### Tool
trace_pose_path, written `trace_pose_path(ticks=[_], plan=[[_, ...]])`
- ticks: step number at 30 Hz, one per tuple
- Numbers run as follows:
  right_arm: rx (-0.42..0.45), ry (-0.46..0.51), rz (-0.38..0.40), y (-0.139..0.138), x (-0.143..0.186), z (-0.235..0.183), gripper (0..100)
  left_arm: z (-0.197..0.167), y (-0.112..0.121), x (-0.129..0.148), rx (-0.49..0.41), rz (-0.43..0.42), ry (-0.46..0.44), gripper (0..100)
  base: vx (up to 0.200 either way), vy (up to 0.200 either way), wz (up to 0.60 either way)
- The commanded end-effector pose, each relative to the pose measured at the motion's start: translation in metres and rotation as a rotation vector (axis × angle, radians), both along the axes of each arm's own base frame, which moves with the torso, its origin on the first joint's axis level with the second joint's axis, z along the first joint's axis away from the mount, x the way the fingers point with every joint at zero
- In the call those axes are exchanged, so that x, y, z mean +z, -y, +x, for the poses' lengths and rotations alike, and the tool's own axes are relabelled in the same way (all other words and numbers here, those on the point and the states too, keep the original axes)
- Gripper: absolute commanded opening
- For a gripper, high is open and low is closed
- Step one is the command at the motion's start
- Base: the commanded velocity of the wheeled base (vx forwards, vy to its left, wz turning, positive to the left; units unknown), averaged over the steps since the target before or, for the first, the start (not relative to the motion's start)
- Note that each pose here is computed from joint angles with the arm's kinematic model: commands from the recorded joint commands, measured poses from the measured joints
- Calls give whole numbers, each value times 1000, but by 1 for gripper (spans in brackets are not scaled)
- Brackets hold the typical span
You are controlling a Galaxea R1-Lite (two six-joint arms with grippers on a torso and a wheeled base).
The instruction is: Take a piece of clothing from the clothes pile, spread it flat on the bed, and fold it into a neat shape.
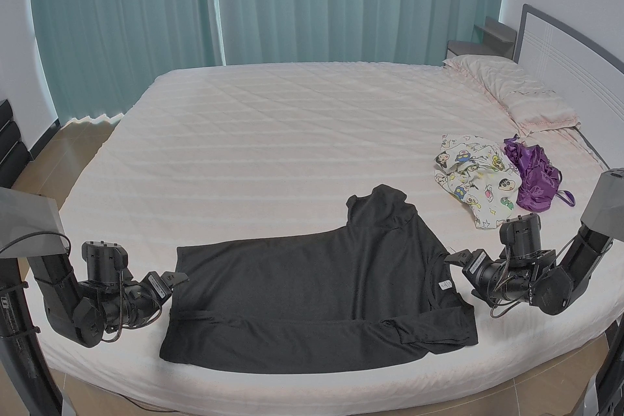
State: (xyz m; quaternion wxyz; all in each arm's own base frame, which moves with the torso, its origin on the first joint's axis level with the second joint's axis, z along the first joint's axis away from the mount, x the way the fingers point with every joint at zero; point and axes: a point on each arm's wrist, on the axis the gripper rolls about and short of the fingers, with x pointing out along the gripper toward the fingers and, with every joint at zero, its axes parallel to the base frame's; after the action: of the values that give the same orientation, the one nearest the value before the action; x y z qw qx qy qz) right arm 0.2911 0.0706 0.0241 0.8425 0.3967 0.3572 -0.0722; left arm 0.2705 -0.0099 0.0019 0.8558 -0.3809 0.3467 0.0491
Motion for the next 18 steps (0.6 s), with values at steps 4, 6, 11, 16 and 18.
trace_pose_path(ticks=[4,6,11,16,18], plan=[[29,-21,-16,-4,-4,-6,100,-12,5,-20,-110,84,-78,100,0,0,0],[35,-28,-19,-6,-6,-7,100,-14,5,-22,-151,101,-81,100,0,0,0],[41,-37,-28,-6,-9,-7,100,-11,6,-21,-184,127,-55,100,0,0,0],[41,-37,-30,-6,-9,-7,100,-7,6,-32,-218,168,-73,100,0,0,0],[41,-40,-31,-6,-10,-7,100,-1,6,-43,-233,189,-89,100,0,0,0]])
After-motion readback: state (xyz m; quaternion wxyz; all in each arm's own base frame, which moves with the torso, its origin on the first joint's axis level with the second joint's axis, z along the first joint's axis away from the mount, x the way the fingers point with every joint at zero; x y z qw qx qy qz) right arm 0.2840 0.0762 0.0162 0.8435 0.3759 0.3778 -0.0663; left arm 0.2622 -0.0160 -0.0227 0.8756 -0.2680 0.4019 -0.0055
